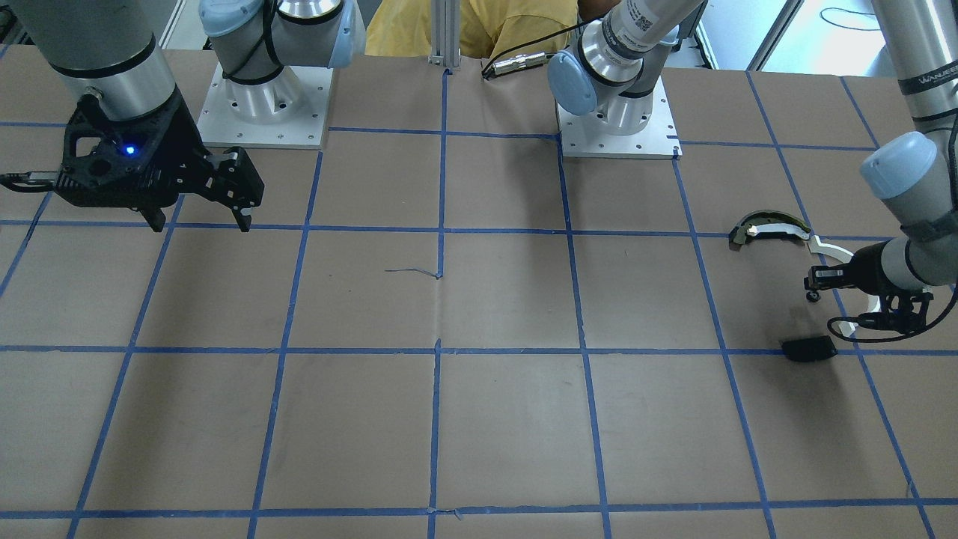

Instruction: Place bearing gear from tray to pile

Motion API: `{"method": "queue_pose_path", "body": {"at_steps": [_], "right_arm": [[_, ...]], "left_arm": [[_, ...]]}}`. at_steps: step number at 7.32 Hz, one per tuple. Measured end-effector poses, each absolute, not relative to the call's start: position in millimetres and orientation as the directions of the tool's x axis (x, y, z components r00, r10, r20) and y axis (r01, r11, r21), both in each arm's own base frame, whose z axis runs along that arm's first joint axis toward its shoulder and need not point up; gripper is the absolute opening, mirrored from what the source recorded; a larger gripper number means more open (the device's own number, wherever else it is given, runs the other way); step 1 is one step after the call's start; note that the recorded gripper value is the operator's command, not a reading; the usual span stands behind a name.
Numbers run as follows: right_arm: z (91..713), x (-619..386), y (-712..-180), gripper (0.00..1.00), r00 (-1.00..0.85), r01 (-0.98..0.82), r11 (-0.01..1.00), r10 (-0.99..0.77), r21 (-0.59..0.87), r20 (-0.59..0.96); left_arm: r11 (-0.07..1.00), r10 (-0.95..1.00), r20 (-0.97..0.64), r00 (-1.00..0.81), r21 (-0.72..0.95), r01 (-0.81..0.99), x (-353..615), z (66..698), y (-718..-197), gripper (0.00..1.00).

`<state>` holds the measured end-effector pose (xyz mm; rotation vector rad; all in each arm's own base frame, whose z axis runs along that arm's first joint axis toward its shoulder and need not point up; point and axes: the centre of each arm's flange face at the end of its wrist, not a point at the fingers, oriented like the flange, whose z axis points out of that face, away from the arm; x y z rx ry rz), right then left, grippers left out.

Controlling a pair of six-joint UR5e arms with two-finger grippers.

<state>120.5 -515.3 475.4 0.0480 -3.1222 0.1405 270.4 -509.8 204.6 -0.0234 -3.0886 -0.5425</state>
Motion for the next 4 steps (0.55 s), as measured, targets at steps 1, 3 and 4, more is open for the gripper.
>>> {"method": "queue_pose_path", "body": {"at_steps": [1, 3, 4], "right_arm": [[475.1, 120.5, -515.2, 1.00, -0.999, -0.031, 0.996, -0.030, -0.089, 0.017], [474.6, 120.5, -515.1, 1.00, -0.999, -0.031, 0.996, -0.030, -0.087, 0.017], [474.5, 120.7, -515.0, 1.00, -0.999, -0.032, 0.996, -0.030, -0.087, 0.017]], "left_arm": [[0.936, 0.011, 0.016, -1.000, 0.351, 0.016, 272.0, 196.1, -508.6, 0.00], [0.933, 0.007, 0.022, -1.000, 0.359, 0.014, 273.9, 181.4, -510.1, 0.00], [0.933, 0.008, 0.020, -1.000, 0.359, 0.015, 274.7, 177.1, -511.0, 0.00]]}}
